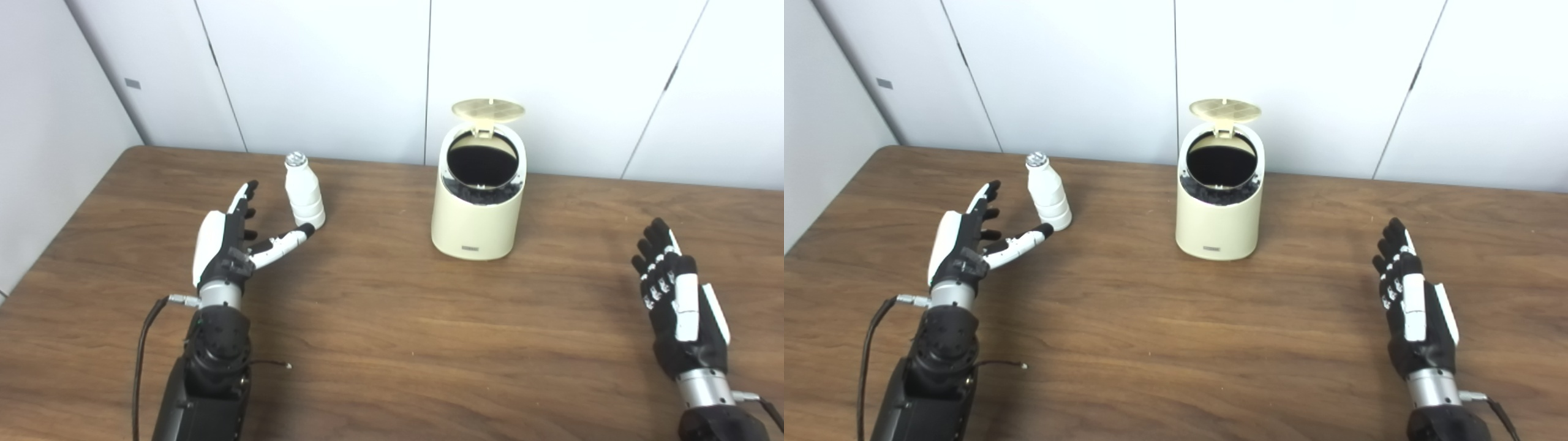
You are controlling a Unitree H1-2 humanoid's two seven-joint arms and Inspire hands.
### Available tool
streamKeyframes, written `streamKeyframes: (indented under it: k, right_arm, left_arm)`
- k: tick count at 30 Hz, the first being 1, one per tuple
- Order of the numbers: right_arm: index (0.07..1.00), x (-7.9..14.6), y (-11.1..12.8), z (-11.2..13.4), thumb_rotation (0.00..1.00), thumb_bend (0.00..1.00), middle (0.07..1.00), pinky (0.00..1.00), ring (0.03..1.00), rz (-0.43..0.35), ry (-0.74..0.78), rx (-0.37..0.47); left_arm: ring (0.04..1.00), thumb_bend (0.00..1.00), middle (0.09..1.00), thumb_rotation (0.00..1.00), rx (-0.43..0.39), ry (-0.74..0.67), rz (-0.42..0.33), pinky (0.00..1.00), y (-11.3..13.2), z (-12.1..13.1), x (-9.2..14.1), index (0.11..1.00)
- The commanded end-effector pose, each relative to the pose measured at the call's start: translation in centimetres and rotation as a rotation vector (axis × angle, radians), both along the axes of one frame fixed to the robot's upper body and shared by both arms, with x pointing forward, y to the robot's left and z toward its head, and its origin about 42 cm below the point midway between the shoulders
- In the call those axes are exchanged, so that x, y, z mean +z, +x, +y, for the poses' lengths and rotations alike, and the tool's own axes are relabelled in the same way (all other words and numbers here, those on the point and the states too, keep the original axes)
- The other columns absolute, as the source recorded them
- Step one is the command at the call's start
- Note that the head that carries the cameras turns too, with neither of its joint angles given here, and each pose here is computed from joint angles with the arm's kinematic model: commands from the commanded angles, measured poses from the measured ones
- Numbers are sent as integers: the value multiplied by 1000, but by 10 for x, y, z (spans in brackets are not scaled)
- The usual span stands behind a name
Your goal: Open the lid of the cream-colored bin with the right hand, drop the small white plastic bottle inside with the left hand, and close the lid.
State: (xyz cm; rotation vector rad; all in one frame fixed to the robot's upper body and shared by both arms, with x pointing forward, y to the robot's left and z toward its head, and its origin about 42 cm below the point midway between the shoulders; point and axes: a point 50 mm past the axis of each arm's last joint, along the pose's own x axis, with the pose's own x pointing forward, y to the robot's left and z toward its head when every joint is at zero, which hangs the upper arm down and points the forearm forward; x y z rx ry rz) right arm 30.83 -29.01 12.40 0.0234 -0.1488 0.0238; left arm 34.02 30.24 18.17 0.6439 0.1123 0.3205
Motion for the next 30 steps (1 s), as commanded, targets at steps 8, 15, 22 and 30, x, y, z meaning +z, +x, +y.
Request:
streamKeyframes:
  k: [8, 15, 22, 30]
  right_arm:
    - [961, -7, -6, -3, 972, 643, 985, 1000, 1000, -1, -78, -25]
    - [961, -9, -6, 0, 959, 651, 983, 1000, 1000, 6, -80, -27]
    - [955, -9, -7, 4, 962, 656, 972, 1000, 997, 14, -87, -41]
    - [947, -9, -7, 7, 964, 650, 956, 1000, 994, 11, -81, -46]
  left_arm:
    - [938, 830, 962, 377, -34, 136, -22, 806, 52, 7, 33, 949]
    - [912, 882, 918, 376, -50, 190, -34, 805, 74, 2, 45, 920]
    - [895, 873, 891, 383, -84, 254, -27, 793, 80, -4, 48, 898]
    - [869, 847, 857, 374, -86, 309, -14, 736, 78, -6, 46, 847]
